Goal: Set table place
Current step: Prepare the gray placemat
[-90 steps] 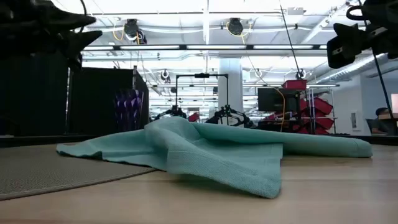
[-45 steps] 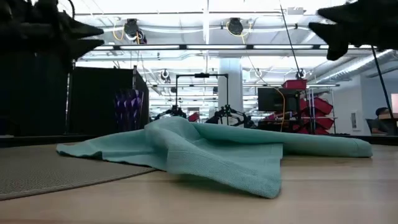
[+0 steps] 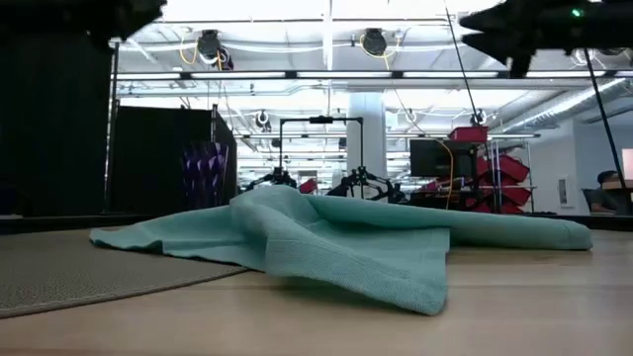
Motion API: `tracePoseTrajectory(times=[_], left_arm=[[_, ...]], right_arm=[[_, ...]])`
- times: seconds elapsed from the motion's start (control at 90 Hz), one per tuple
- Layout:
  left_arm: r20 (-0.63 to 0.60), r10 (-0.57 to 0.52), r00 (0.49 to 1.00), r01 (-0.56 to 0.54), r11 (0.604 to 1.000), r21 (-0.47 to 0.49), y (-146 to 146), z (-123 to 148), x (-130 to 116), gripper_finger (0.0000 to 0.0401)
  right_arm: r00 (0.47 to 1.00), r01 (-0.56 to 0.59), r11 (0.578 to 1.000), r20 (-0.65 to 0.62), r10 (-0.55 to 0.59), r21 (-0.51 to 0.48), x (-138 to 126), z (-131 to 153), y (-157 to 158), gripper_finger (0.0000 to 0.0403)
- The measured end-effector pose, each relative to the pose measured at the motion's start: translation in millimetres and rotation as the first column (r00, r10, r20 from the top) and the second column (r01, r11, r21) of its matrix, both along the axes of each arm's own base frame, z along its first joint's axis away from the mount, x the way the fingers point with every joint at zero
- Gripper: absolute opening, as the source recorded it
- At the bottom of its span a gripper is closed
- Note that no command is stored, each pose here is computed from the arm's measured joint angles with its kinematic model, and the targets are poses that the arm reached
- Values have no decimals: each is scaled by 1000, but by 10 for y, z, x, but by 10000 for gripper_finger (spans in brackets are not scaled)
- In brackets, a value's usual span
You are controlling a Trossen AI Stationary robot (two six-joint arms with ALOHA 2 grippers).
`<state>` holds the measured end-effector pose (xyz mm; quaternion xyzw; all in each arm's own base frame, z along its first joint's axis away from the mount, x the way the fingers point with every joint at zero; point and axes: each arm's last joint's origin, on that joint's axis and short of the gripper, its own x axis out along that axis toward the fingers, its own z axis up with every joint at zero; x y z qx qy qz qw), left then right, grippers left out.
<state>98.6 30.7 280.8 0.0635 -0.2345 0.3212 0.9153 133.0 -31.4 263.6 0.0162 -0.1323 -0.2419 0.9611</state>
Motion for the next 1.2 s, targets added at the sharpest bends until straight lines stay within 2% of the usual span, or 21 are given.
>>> tracePoseTrajectory(times=[0.056, 0.156, 0.244, 0.344, 0.411, 0.467, 0.578, 0.667, 0.778, 0.856, 0.956, 1.111, 1.2], left_arm=[[-8, 38, 999, -38, 999, 8, 15, 44, 37, 123], [-21, 108, 994, -109, 993, -37, 48, 68, 97, 123], [-65, 122, 990, -126, 991, -49, 64, 25, 160, 123], [-91, 77, 993, -81, 996, -47, 66, -8, 230, 123], [-71, 44, 996, -50, 995, -90, 69, -26, 259, 123], [-45, 25, 999, -30, 992, -124, 74, -32, 284, 123], [-39, -30, 999, 25, 991, -132, 73, -51, 344, 123], [-80, -70, 994, 59, 990, -126, 72, -91, 396, 123], [-197, -94, 976, 61, 984, -166, 77, -215, 471, 123], [-322, -132, 937, 58, 971, -231, 72, -318, 517, 123], [-465, -248, 850, 77, 931, -356, 34, -409, 535, 123], [-532, -449, 718, 143, 843, -519, -107, -437, 528, 123], [-570, -519, 637, 120, 797, -592, -200, -435, 484, 123]], right_arm=[[999, 30, 1000, -25, -30, -8, 103, 103, -41, 178], [994, 96, 995, -59, -96, -3, 293, 257, -127, 178], [990, 117, 993, -78, -117, 7, 448, 346, -186, 178], [986, 122, 993, -114, -121, 1, 597, 374, -238, 178], [984, 127, 992, -126, -124, 14, 686, 379, -271, 178], [985, 131, 991, -117, -126, 33, 748, 385, -298, 178], [988, 127, 990, -92, -121, 54, 864, 398, -327, 178], [991, 100, 994, -98, -95, 49, 949, 388, -340, 178], [990, 74, 997, -119, -71, 20, 1031, 405, -350, 178], [985, 79, 997, -154, -82, -27, 1067, 395, -354, 178], [981, 73, 996, -179, -79, -42, 1094, 367, -341, 178], [978, 48, 998, -203, -54, -30, 1100, 340, -337, 178], [977, 45, 999, -206, -47, -14, 1101, 331, -337, 178]])
